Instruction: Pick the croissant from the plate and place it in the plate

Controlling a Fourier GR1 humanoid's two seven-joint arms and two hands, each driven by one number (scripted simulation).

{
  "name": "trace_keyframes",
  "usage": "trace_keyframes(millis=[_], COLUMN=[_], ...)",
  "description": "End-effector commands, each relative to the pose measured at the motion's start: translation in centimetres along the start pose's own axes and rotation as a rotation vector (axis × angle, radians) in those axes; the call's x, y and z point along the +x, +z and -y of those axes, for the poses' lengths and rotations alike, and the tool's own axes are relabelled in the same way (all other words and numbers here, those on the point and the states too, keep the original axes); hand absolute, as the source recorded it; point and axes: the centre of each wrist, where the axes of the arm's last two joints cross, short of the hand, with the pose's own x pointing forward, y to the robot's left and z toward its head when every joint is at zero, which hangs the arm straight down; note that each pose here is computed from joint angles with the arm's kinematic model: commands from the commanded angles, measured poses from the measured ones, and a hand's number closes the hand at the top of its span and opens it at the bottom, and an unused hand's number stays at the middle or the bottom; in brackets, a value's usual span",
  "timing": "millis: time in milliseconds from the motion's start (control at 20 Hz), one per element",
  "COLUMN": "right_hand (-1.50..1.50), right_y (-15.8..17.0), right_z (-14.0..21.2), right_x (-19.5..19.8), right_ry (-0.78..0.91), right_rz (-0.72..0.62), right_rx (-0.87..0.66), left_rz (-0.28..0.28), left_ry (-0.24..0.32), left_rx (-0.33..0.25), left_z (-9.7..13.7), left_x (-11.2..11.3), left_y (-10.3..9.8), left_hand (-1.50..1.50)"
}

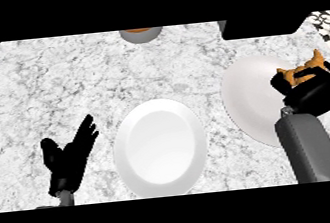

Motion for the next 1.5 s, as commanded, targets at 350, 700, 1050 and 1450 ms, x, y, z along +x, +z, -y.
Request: trace_keyframes(millis=[350, 700, 1050, 1450], right_hand=[-1.50, -1.50, -1.50, -1.50], right_y=[-2.7, -2.4, -1.2, 1.6], right_z=[-1.3, 0.6, 4.2, 11.2], right_x=[-3.3, -2.9, -5.3, -10.0], right_ry=[-0.023, -0.313, -0.462, -0.560], right_rz=[-0.135, -0.059, -0.144, -0.091], right_rx=[0.273, 0.093, 0.120, 0.334], left_rz=[-0.011, -0.012, -0.022, -0.032], left_ry=[0.003, -0.010, -0.003, 0.011], left_rx=[-0.011, -0.008, 0.007, 0.005], left_z=[0.0, 1.1, -0.1, 1.5], left_x=[0.3, 1.3, -0.2, 0.5], left_y=[0.1, -0.2, 1.2, 0.2], left_hand=[0.00, 0.00, 0.00, 0.00])
